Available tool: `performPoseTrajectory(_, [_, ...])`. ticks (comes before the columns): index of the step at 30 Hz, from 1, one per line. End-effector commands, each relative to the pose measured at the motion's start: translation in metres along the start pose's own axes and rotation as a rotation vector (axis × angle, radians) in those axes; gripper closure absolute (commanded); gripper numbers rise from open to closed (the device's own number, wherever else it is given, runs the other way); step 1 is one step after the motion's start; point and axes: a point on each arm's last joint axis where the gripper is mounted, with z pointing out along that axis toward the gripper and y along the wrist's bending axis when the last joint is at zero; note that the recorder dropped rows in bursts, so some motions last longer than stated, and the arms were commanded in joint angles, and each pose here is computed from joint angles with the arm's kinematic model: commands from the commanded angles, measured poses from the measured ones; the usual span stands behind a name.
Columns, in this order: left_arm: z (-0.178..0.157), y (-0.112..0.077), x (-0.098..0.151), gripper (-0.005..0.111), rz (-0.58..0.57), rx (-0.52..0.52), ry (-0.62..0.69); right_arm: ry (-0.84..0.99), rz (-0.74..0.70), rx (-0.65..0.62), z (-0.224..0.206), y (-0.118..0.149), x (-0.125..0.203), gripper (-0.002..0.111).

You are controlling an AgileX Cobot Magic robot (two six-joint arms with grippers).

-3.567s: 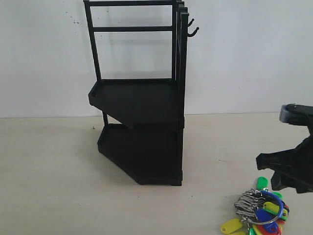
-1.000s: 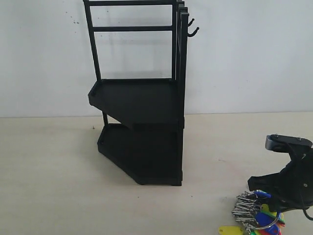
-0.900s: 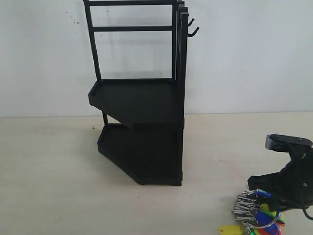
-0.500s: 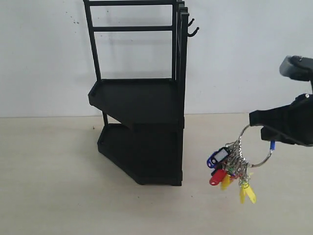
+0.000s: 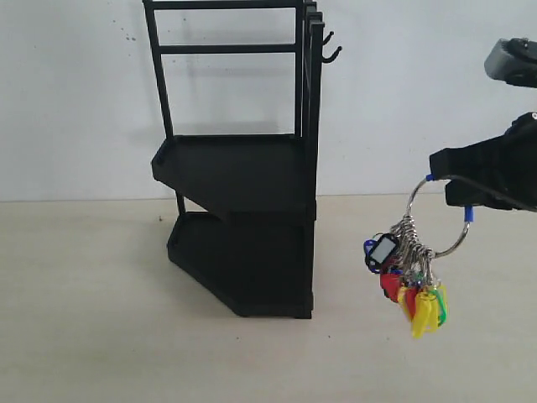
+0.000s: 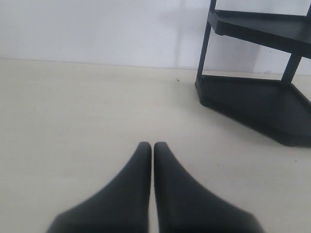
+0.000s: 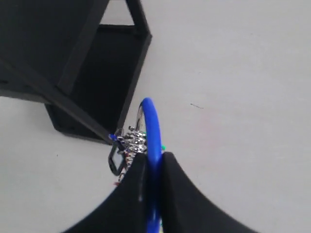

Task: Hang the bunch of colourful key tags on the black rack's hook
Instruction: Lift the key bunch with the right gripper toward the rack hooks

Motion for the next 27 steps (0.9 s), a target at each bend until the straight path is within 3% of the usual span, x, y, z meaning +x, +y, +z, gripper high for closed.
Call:
performPoseTrajectory(1, [0.0, 0.0, 0.0, 0.102, 0.008, -0.004, -0.007, -0.101, 0.037, -0.024, -0.005, 0.006, -0.011, 0.108])
performPoseTrajectory(2, [0.0, 0.0, 0.0, 0.102, 0.008, -0.004, -0.007, -0.112, 0.026, -0.04, -0.005, 0.01, -0.012, 0.108])
performPoseTrajectory(4, [0.0, 0.0, 0.0, 0.102, 0.008, -0.004, -0.007, -0.119, -0.141, -0.073, -0.007, 0.022, -0.015, 0.108])
performPoseTrajectory(6, [0.0, 0.0, 0.0, 0.102, 0.008, -0.004, -0.007, -0.192, 0.008, -0.048, -0.008, 0.017, -0.022, 0.108])
performPoseTrajectory(7, [0.0, 0.0, 0.0, 0.102, 0.008, -0.004, -0.007, -0.229, 0.012, -0.037, -0.008, 0.016, -0.026, 0.108])
performPoseTrajectory(14, [0.0, 0.0, 0.0, 0.102, 0.008, -0.004, -0.007, -0.449, -0.046, 0.021, -0.015, 0.018, -0.045, 0.108])
performPoseTrajectory(27, [0.0, 0.0, 0.0, 0.102, 0.008, -0.004, -0.007, -0.526, -0.127, 0.005, -0.029, 0.029, -0.081, 0.108])
